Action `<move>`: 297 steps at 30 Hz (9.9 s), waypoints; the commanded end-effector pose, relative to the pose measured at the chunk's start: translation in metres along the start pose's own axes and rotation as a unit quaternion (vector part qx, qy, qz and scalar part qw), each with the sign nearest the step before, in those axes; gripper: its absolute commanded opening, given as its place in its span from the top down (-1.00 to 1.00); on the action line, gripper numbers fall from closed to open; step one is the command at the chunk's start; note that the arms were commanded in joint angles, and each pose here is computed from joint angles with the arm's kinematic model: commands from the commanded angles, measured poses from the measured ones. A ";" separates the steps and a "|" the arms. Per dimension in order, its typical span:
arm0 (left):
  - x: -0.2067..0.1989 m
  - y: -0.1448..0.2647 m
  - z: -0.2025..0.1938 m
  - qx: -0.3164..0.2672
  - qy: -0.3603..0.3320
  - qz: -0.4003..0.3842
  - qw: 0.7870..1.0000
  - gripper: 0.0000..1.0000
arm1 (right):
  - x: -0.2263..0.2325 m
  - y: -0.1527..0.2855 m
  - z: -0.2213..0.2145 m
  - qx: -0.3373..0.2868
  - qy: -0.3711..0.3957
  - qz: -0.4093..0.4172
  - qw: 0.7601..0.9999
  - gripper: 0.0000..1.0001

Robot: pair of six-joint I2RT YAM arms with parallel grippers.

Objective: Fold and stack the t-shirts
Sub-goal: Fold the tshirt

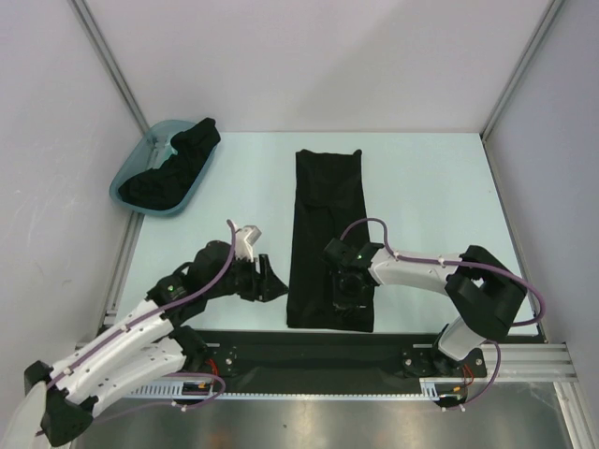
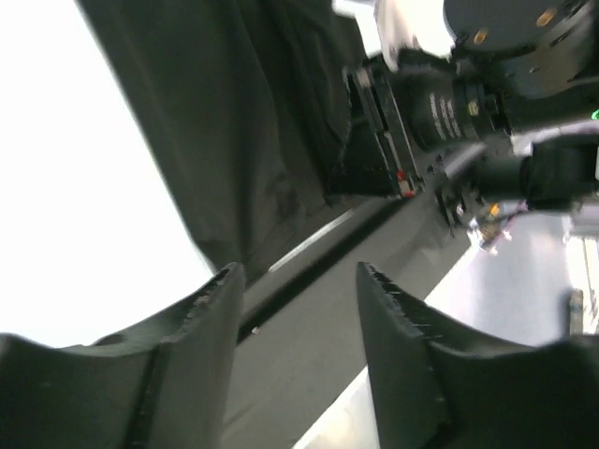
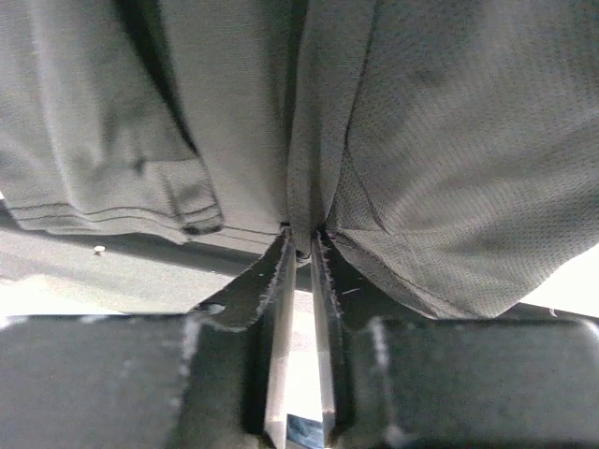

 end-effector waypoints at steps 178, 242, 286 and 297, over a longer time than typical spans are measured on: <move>0.076 -0.099 -0.070 0.257 0.242 0.070 0.933 0.24 | -0.126 -0.018 -0.038 -0.028 -0.138 0.135 0.981 0.26; 0.075 -0.198 0.183 0.056 0.189 0.079 0.977 0.99 | -0.134 0.055 0.264 -0.142 -0.068 0.252 0.955 1.00; 0.015 -0.210 0.136 0.087 0.069 0.074 0.991 0.31 | -0.054 0.040 0.234 -0.166 -0.066 0.022 0.984 0.18; 0.032 -0.224 0.142 0.064 0.048 0.139 0.987 0.24 | -0.051 0.013 0.250 -0.209 -0.062 -0.034 0.975 0.15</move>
Point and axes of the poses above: each gripper's point midway between its finger pads, its own y axis back along the fingers, its own x axis along the line the jaws close on, z = x × y, the point moved 9 cm from there along y, back along the fingers, and after that the axes turned 5 degrees about y, right-handed, at the moved point
